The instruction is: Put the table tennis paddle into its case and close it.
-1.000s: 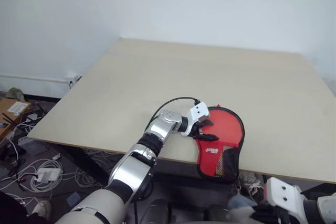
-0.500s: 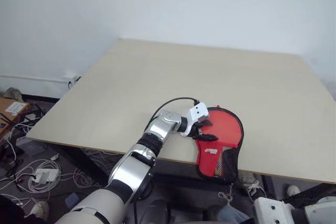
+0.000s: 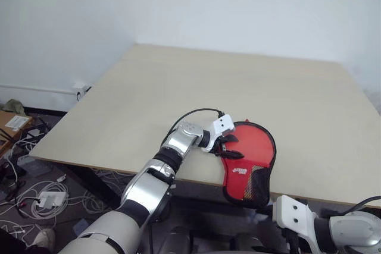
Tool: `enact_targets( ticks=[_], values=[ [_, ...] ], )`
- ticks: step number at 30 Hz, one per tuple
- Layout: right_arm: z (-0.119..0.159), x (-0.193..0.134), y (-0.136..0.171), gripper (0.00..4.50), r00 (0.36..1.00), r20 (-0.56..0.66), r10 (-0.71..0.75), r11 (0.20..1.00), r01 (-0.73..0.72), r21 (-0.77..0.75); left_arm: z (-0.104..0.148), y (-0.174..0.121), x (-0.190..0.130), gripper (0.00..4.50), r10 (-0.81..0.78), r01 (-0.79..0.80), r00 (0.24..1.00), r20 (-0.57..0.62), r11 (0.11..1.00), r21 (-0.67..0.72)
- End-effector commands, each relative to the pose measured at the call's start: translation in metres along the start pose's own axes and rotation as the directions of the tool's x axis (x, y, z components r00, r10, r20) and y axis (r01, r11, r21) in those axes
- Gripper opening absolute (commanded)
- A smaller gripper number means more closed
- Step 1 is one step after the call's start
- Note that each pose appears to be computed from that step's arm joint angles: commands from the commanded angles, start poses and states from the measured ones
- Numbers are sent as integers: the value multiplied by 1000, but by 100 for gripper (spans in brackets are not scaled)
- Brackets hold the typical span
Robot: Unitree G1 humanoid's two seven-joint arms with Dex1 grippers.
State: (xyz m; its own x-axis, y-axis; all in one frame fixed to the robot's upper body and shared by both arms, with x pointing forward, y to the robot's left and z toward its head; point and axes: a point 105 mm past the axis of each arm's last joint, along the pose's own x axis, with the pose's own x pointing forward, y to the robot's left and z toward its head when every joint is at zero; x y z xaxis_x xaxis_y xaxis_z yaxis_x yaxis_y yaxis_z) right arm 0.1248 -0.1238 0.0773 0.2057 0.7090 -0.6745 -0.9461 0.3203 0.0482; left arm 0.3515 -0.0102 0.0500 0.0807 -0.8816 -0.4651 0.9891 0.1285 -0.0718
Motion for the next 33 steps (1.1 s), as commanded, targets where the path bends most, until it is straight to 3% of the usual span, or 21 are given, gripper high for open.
enact_targets(
  ticks=[1,4,7,10,14,16,19,26,29,33],
  values=[
    [12,-7,-19,429,992,49,-118,993,118,-3,4,9,-13,358,13,-13,1000,-7,1000,-11],
    [19,-15,-57,429,946,107,-307,952,302,55,15,16,-21,358,16,-16,1000,21,1000,-14],
    [34,-35,-112,429,777,225,-588,806,542,237,34,23,-32,358,19,-19,997,72,1000,-7],
    [37,-47,-135,429,678,246,-693,716,607,344,43,24,-36,358,7,-7,995,96,1000,-9],
    [11,-76,-190,429,432,85,-898,390,691,609,33,23,-45,358,-21,24,996,88,999,-27],
    [3,-78,-202,429,385,28,-923,299,666,683,25,21,-47,358,-25,30,996,86,998,-55],
    [0,-71,-216,429,361,-19,-932,223,615,757,13,21,-52,358,-21,30,996,90,995,-99],
    [-15,-55,-237,429,413,-114,-903,187,618,764,8,15,-46,358,-23,36,994,105,992,-121],
    [-12,-48,-243,429,458,-93,-884,215,575,790,6,12,-44,358,-31,43,993,110,993,-113],
    [1,-26,-241,429,558,-35,-829,333,544,770,1,14,-46,358,9,4,993,118,994,-112]
  ],
)
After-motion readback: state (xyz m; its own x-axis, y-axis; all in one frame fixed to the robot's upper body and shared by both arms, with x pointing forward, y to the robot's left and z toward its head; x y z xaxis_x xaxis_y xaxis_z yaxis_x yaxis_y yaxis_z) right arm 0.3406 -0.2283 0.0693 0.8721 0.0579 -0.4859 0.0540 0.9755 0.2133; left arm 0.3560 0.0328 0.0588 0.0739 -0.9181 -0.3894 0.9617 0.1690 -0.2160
